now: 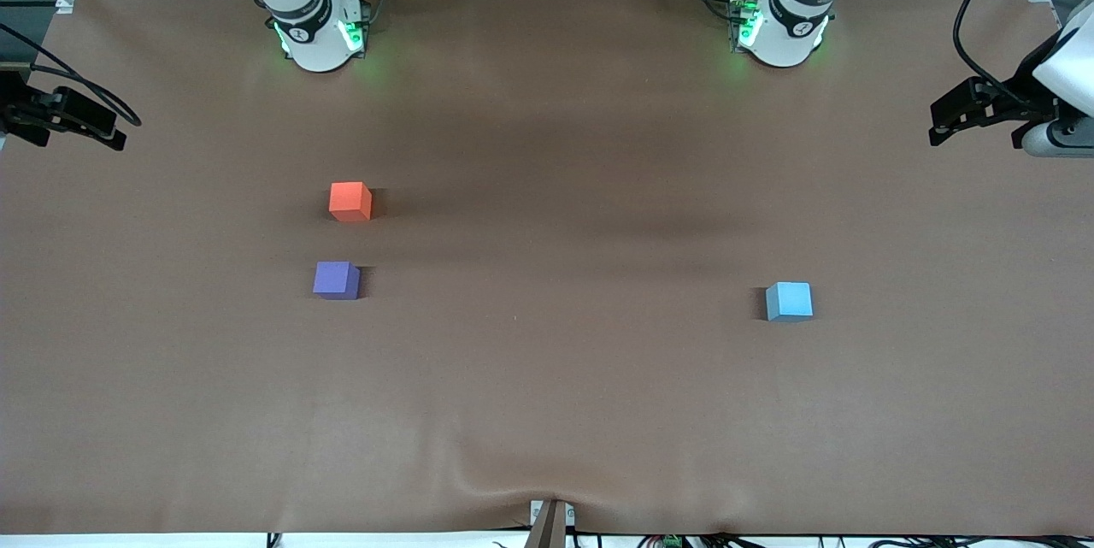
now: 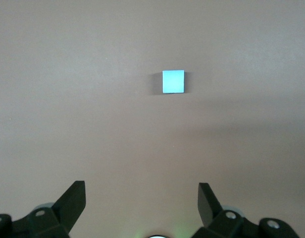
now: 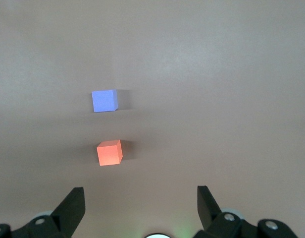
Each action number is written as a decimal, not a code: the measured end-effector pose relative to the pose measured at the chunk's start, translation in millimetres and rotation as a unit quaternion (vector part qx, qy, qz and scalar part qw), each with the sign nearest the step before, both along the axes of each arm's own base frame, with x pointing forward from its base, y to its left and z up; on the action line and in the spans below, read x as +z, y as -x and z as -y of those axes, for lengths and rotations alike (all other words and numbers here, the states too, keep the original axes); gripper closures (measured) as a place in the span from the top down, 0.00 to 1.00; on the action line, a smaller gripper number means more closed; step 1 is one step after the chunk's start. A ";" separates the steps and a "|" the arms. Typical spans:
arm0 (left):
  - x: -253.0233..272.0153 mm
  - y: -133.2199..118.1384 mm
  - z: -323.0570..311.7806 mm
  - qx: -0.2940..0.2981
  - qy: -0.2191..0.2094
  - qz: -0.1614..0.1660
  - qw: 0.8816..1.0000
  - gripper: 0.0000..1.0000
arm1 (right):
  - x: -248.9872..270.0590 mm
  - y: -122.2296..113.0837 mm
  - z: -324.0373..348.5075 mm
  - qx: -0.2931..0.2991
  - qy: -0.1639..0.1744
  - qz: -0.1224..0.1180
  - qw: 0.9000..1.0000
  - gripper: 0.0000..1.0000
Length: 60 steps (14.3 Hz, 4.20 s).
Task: Place blue block between orange and purple blocks
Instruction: 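Reach the left gripper toward the light-blue block, then grasp the light-blue block with the left gripper and lift it, then carry the blue block with the left gripper toward the table middle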
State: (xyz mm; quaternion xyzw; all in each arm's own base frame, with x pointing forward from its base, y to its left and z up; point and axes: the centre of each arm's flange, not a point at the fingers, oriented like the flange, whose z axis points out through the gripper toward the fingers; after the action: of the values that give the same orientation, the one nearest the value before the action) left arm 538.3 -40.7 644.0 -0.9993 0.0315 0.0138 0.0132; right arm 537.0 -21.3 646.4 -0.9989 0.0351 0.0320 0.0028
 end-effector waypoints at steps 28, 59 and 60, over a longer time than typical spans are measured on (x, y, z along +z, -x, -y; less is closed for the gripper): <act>-394.0 -114.9 45.3 0.024 0.025 -0.067 0.997 1.00 | 1.5 -0.8 -1.2 0.001 0.000 0.004 1.000 1.00; -421.9 113.6 547.4 0.035 0.065 -0.020 0.997 0.56 | -0.6 -1.5 -1.4 0.001 0.000 0.003 1.000 1.00; -427.2 109.9 548.6 0.037 0.065 -0.019 0.997 0.56 | -0.7 -1.5 -1.4 0.001 0.000 0.003 1.000 1.00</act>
State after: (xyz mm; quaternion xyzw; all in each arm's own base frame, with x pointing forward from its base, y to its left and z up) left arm 428.5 -589.2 216.8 -0.9981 -0.0043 0.0313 -0.0529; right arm 538.5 -19.9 645.7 -0.9990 0.0339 0.0295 0.0028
